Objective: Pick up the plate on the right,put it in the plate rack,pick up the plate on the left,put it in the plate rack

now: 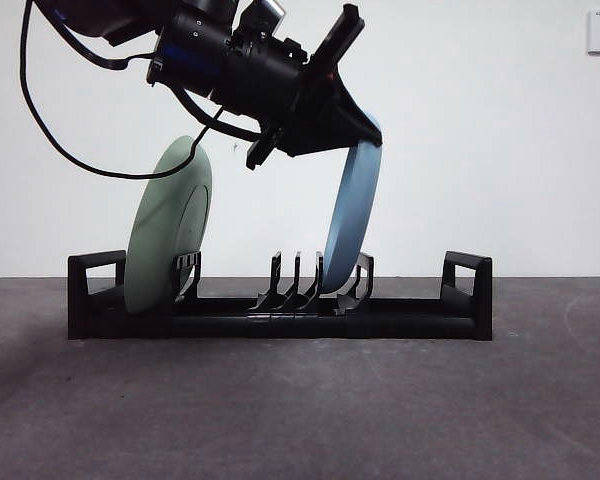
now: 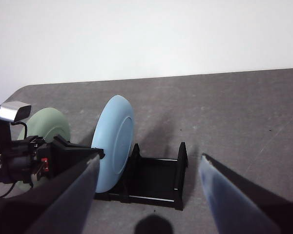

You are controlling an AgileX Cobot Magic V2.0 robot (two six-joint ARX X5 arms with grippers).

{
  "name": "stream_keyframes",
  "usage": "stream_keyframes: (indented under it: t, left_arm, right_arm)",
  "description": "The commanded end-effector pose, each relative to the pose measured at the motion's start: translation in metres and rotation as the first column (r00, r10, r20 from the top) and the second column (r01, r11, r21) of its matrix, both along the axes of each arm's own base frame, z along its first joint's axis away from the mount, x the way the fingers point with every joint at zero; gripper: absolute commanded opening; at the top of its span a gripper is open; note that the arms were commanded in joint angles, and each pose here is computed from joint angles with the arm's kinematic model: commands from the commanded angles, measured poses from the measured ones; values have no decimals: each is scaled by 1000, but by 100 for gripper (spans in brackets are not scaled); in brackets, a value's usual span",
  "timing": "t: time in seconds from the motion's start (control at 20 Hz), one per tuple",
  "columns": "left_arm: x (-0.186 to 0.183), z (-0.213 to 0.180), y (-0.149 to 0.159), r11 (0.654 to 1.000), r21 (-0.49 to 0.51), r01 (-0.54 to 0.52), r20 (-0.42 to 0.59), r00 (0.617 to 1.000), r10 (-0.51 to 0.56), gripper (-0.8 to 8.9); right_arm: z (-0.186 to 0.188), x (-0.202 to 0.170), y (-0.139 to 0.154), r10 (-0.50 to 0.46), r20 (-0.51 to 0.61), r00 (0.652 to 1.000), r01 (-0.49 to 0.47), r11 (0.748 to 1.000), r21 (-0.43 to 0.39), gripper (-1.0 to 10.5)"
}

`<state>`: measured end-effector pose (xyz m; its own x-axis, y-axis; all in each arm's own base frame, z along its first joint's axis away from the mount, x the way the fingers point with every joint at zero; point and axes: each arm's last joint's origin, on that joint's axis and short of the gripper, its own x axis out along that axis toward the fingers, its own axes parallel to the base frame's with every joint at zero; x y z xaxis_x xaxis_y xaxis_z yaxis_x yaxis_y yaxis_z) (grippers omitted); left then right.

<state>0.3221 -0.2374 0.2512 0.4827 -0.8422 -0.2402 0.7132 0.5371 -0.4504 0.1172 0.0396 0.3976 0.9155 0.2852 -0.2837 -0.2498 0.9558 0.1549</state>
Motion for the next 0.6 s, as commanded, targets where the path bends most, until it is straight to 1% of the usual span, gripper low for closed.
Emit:
stream_keyframes:
  t: [0.05, 0.25, 0.4, 0.6]
  left_arm:
    - [0, -3, -1, 999, 46, 7, 52, 999, -9, -9]
    - [-1, -8, -2, 996, 83, 18, 58, 998, -23, -9]
    - [-1, -10, -3, 996, 90, 21, 51, 998, -25, -9]
    - [-2, -10, -4, 994, 104, 26, 70, 997, -33, -9]
  right_arm:
    - [-1, 4, 1, 0, -6, 1000, 0, 1000, -11, 342]
    - [-4, 10, 4, 0, -27, 1000, 0, 1000, -19, 342]
    - [-6, 15, 5, 0, -43, 999, -1, 1000, -24, 342]
    - [-8, 19, 7, -1, -59, 998, -1, 1000, -29, 342]
